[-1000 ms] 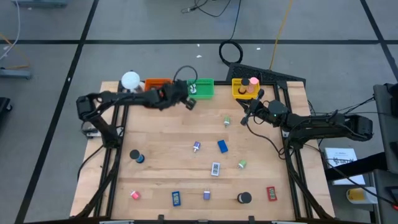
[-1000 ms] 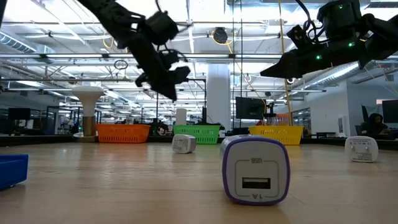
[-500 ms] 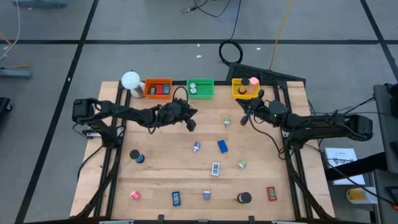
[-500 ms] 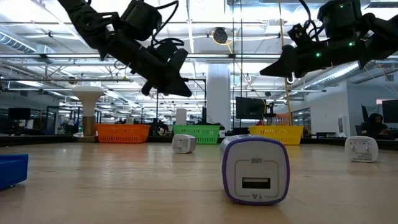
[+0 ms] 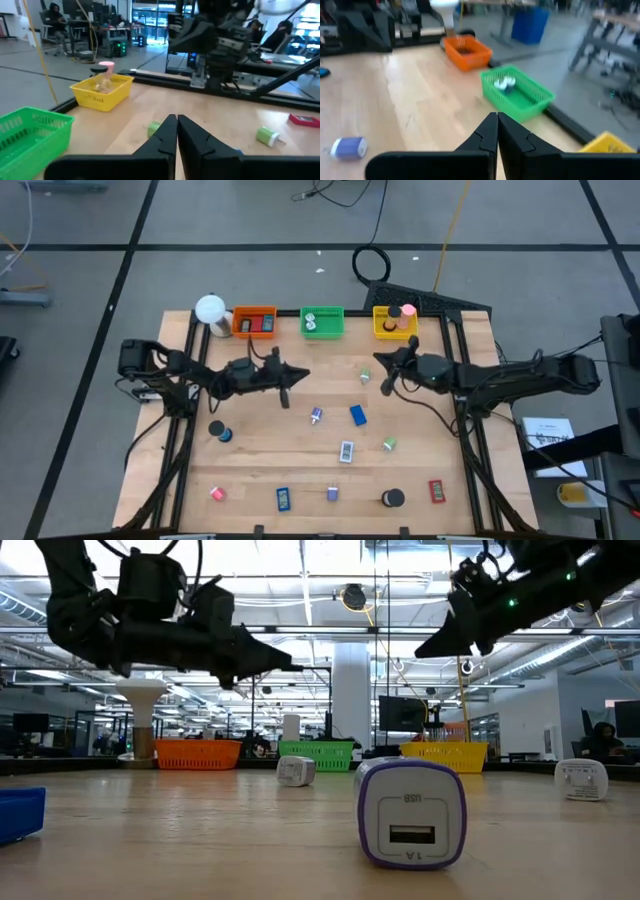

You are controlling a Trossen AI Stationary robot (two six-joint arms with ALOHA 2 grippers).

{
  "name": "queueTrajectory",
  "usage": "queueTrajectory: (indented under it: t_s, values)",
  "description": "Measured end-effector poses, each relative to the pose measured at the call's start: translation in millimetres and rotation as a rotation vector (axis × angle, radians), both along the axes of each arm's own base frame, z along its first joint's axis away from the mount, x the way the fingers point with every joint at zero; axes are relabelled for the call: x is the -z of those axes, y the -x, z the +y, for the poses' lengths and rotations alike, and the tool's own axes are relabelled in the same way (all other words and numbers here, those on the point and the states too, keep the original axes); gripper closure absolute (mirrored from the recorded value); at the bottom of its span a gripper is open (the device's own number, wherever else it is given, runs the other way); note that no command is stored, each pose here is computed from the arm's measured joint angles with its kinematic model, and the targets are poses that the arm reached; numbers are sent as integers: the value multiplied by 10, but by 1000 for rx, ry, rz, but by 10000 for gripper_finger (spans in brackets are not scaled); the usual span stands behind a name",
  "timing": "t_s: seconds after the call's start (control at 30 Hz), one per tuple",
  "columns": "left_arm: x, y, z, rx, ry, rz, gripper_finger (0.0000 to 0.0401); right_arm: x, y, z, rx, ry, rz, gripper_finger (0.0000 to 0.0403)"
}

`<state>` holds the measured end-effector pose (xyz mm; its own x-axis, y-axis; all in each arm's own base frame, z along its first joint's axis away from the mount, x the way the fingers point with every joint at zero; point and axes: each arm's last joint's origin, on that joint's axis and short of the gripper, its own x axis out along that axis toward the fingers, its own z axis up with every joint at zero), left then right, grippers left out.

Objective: Pick & Place Office items
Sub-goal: Put the green charger adapter into the green basket

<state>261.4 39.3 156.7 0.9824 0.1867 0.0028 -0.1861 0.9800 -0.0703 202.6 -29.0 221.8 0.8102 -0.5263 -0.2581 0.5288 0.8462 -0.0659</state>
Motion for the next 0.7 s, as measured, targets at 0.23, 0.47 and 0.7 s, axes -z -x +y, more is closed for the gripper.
queueTrajectory:
  t_s: [0.23, 0.47, 0.7]
  values:
    - [12, -14, 4, -6, -4, 22, 395, -74, -42, 222, 23, -185, 191, 399]
    - [11, -14, 5, -9, -17, 23, 368, -64, -104, 373, 71, -321, 477, 398]
    - [12, -14, 5, -9, -16, 24, 364, -32, -271, 471, 16, -329, 753, 359]
